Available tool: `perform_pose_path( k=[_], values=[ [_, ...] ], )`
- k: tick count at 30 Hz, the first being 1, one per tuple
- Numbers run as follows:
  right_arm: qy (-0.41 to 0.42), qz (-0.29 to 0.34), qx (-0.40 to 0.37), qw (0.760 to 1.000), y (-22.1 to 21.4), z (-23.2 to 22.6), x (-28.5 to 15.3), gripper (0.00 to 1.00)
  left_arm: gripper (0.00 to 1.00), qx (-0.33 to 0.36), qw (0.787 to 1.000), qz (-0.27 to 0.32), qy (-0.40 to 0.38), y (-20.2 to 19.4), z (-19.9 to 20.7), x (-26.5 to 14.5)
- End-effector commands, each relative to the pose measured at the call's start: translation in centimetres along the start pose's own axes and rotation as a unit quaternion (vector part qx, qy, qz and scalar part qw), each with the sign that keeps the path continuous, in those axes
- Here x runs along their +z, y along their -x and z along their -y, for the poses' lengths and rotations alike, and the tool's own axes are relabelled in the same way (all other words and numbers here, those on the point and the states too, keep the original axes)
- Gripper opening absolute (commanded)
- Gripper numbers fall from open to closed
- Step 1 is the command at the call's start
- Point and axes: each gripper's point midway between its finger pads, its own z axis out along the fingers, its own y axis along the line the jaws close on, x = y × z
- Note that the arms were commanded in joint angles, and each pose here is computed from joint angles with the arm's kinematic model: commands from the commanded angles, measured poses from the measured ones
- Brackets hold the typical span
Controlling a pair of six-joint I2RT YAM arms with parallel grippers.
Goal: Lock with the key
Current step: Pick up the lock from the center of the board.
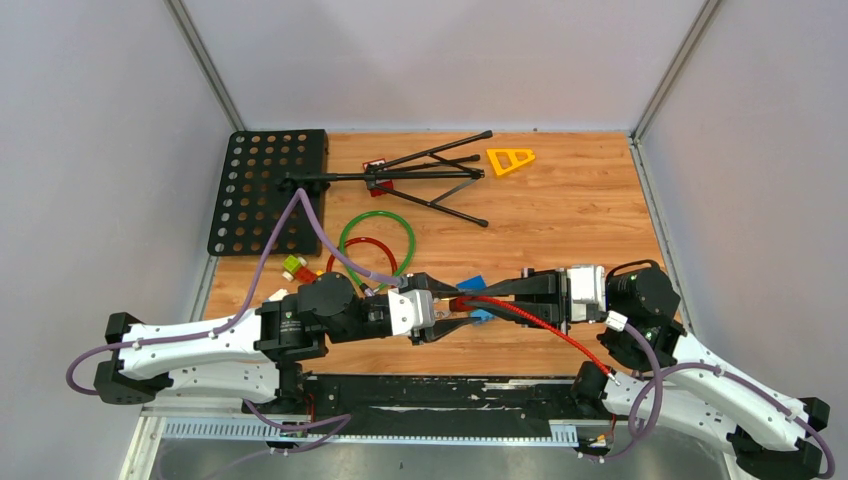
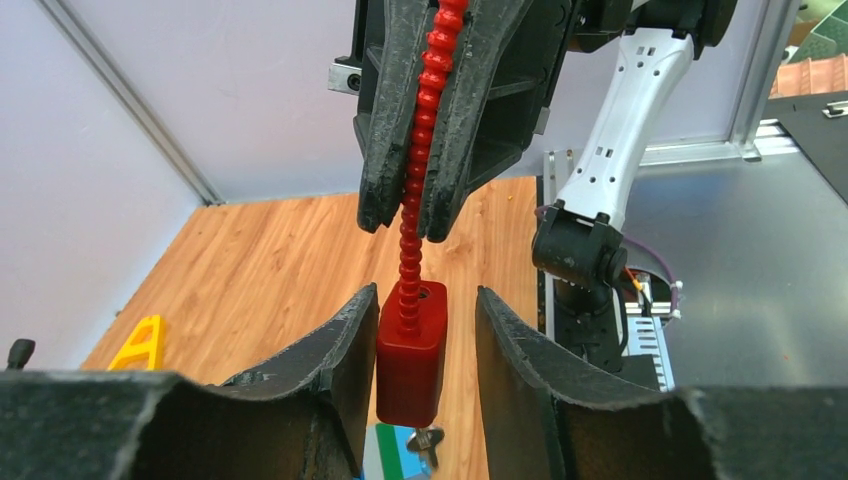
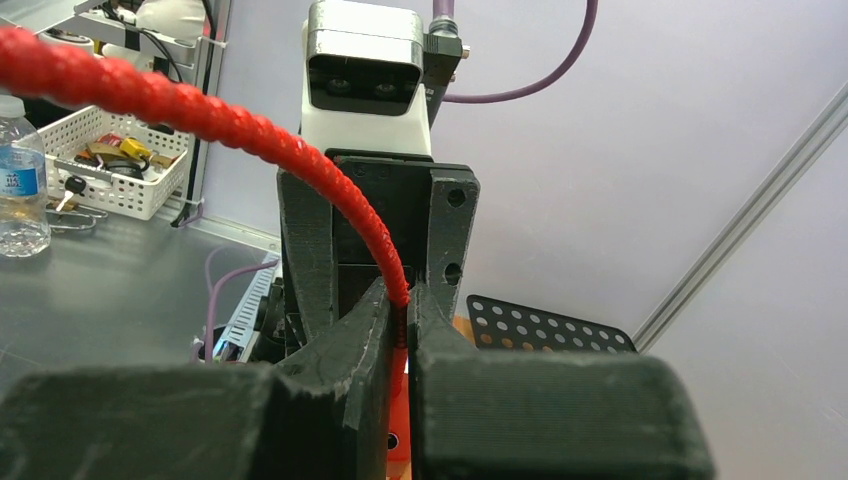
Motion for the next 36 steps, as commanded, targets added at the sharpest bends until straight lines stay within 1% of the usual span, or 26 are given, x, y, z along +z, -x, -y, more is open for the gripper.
perform_pose_path(
  k=[1, 4, 6, 7, 10, 11, 17, 21, 22, 23, 26, 32, 34, 36],
  values=[
    [-0.014, 0.025, -0.024, 0.999, 2.41, 0.73, -0.06, 0.00, 0.45, 0.006, 1.000, 0.025, 0.001, 1.60, -0.21, 0.12],
    [-0.015, 0.025, -0.024, 0.999, 2.46, 0.71, -0.08, 0.00, 0.41, 0.006, 1.000, 0.023, -0.001, 1.54, -0.12, 0.09],
    [-0.014, 0.025, -0.023, 0.999, 2.40, 0.68, -0.07, 0.00, 0.36, 0.006, 1.000, 0.022, -0.002, 1.43, -0.08, 0.07],
    [-0.014, 0.025, -0.024, 0.999, 2.38, 0.72, -0.07, 0.00, 0.31, 0.006, 1.000, 0.023, -0.003, 1.46, -0.05, 0.06],
    [-0.015, 0.025, -0.023, 0.999, 2.36, 0.73, -0.06, 0.00, 0.01, 0.009, 1.000, 0.019, -0.004, 1.38, -0.05, 0.10],
    [-0.014, 0.025, -0.023, 0.999, 2.36, 0.72, -0.06, 0.00, 0.00, 0.010, 1.000, 0.016, -0.001, 1.34, -0.16, 0.10],
    [-0.018, 0.029, -0.024, 0.999, 2.58, 0.79, -0.13, 0.00, 0.01, 0.011, 1.000, 0.017, -0.002, 1.42, -0.15, 0.09],
    [-0.018, 0.032, -0.024, 0.999, 2.79, 0.80, -0.12, 0.00, 0.33, 0.007, 1.000, 0.011, -0.002, 1.12, -0.11, 0.17],
    [-0.018, 0.031, -0.023, 0.999, 2.70, 0.79, -0.12, 0.00, 0.37, 0.007, 1.000, 0.012, -0.003, 1.13, -0.07, 0.17],
    [-0.018, 0.031, -0.023, 0.999, 2.72, 0.79, -0.12, 0.00, 0.39, 0.006, 1.000, 0.012, -0.003, 1.16, -0.07, 0.15],
    [-0.017, 0.030, -0.022, 0.999, 2.60, 0.75, -0.09, 0.00, 0.40, 0.007, 1.000, 0.013, -0.002, 1.23, -0.12, 0.16],
    [-0.018, 0.029, -0.023, 0.999, 2.54, 0.75, -0.15, 0.00, 0.39, 0.009, 1.000, 0.010, -0.002, 1.13, -0.13, 0.19],
    [-0.019, 0.028, -0.023, 0.999, 2.51, 0.78, -0.16, 0.00, 0.37, 0.009, 1.000, 0.009, -0.002, 1.11, -0.14, 0.24],
    [-0.019, 0.028, -0.023, 0.999, 2.44, 0.79, -0.15, 0.00, 0.29, 0.010, 1.000, 0.010, -0.004, 1.18, -0.10, 0.25]
  ],
)
